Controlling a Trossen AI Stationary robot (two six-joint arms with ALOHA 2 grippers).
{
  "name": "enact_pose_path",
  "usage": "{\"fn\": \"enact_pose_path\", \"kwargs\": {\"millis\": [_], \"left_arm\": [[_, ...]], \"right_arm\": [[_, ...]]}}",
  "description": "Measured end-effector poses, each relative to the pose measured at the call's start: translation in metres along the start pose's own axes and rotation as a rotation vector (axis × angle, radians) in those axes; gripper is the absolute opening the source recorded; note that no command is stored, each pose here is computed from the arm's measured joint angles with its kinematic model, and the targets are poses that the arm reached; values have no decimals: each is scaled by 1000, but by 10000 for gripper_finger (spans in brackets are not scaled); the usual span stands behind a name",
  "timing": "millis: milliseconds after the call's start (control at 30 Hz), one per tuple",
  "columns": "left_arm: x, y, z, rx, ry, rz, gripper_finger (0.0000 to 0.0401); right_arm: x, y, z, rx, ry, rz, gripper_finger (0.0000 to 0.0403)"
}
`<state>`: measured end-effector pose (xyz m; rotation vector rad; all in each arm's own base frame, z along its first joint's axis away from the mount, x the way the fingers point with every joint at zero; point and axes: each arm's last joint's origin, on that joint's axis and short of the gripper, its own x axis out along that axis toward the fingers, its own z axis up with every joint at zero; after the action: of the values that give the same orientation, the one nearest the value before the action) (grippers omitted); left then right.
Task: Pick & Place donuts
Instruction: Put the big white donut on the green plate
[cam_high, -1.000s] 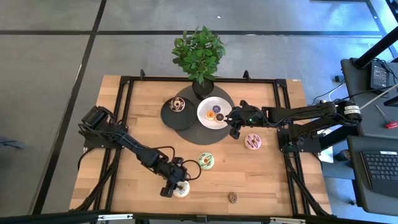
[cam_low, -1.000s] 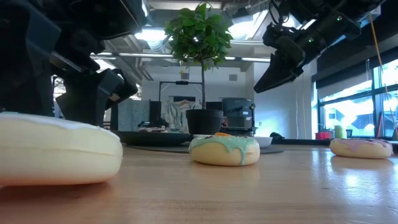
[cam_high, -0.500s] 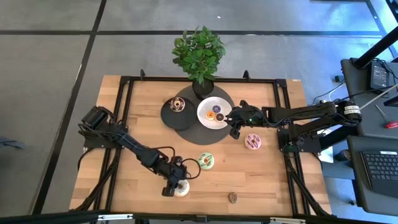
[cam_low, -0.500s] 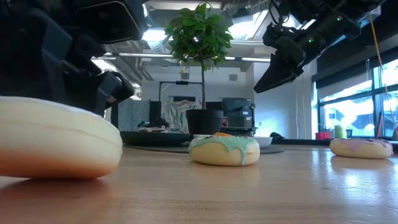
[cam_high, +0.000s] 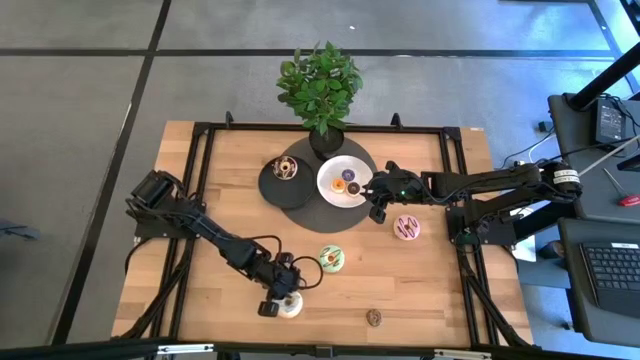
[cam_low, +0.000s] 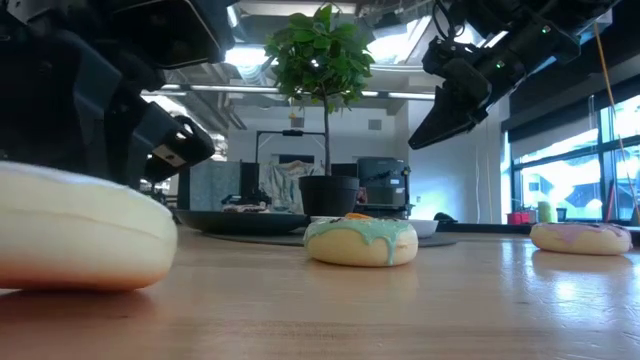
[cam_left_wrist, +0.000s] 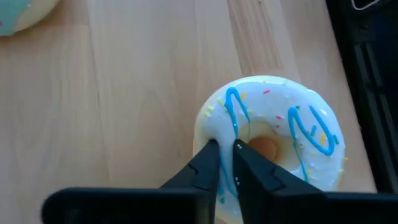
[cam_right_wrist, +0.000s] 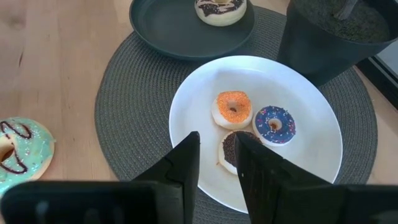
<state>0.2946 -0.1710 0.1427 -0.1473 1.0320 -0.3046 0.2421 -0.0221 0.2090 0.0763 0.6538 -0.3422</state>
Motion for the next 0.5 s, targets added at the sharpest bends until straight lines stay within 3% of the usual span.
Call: {"fn": "enact_pose_path", "kwargs": {"millis": [133,233,367,500], "left_arm": [[-13,3,4,-21,72,-18,12],[-35,6,14,-34,80,43,6],[-73,21,17,-60,60,211,12],[-115,48,14,-183,16,475,10]], "right_arm": [[0,0,0,0,0,0,104],[0,0,0,0,0,0,104],[0,0,0,0,0,0,104],[0,0,0,-8,-2,0,104]]}}
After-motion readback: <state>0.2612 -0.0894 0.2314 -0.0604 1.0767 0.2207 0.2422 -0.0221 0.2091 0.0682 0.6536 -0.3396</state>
